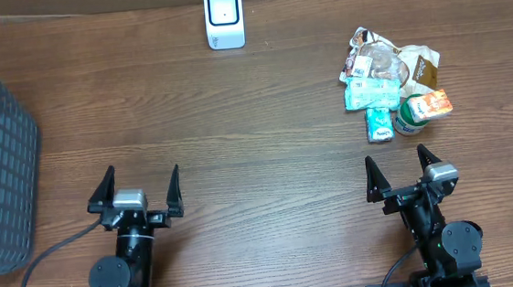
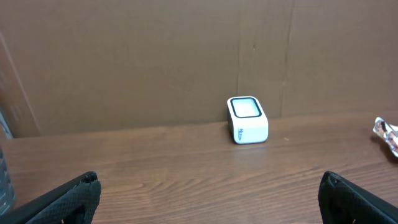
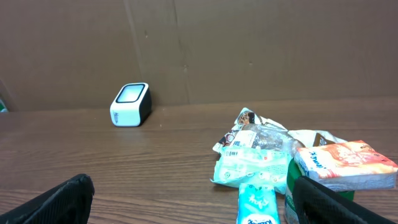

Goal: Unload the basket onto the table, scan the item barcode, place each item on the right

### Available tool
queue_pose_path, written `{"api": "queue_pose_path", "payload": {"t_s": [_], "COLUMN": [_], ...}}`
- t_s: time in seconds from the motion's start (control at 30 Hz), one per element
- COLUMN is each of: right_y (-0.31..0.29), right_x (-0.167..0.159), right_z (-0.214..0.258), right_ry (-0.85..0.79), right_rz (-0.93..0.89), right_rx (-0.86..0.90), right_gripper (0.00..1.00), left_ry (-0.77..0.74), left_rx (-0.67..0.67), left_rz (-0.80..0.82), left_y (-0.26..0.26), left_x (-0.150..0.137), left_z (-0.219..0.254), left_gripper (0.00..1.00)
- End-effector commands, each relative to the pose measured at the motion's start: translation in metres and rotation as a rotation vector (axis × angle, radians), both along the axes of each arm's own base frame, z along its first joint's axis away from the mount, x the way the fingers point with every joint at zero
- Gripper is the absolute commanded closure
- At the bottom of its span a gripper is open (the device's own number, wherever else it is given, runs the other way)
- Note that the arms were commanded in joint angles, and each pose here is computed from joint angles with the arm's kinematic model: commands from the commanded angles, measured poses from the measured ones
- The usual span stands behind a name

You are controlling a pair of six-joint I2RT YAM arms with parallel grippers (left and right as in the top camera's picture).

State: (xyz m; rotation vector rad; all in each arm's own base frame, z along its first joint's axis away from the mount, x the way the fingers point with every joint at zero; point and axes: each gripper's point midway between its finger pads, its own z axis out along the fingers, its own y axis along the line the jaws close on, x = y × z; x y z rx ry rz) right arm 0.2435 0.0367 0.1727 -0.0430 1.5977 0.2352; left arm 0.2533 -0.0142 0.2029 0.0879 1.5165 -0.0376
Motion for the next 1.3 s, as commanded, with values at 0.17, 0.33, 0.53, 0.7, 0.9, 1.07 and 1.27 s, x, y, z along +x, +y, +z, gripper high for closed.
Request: {"api": "queue_pose_path", "payload": {"t_s": [0.17, 0.33, 0.53, 0.7, 0.9, 1.07, 1.27], "right_y": [-0.002, -0.002, -0.002, -0.002, -0.002, -0.002, -0.002], "right_x": [0.000, 0.000, 0.000, 0.000, 0.000, 0.000, 0.000], "right_z": [-0.002, -0.002, -0.002, -0.002, -0.002, -0.002, -0.002], "right_ry": [-0.003, -0.002, -0.003, -0.002, -0.002, -0.003, -0.002], "right_rz": [-0.009, -0.010, -0.009, -0.009, -0.009, -0.010, -0.009], "right_rx": [0.005, 0.005, 0.005, 0.005, 0.005, 0.005, 0.005], "right_gripper": [0.00, 0.00, 0.00, 0.00, 0.00, 0.00, 0.00], "left_ry": [0.067, 0.120, 0.121, 0.121, 0.121, 0.121, 0.121], "left_rx": [0.041, 0.022, 0.019, 0.019, 0.019, 0.019, 0.019], "left_rz": [0.004, -0.006, -0.001, -0.001, -0.001, -0.001, -0.001], "left_y": [0.000, -0.001, 0.000, 0.000, 0.000, 0.000, 0.000], "left_x": [-0.005, -0.008, -0.008, -0.008, -0.008, -0.008, -0.008], "left_z": [-0.032, -0.045, -0.045, -0.045, -0.045, -0.045, -0.045], "left_gripper": [0.00, 0.00, 0.00, 0.00, 0.00, 0.00, 0.00]}}
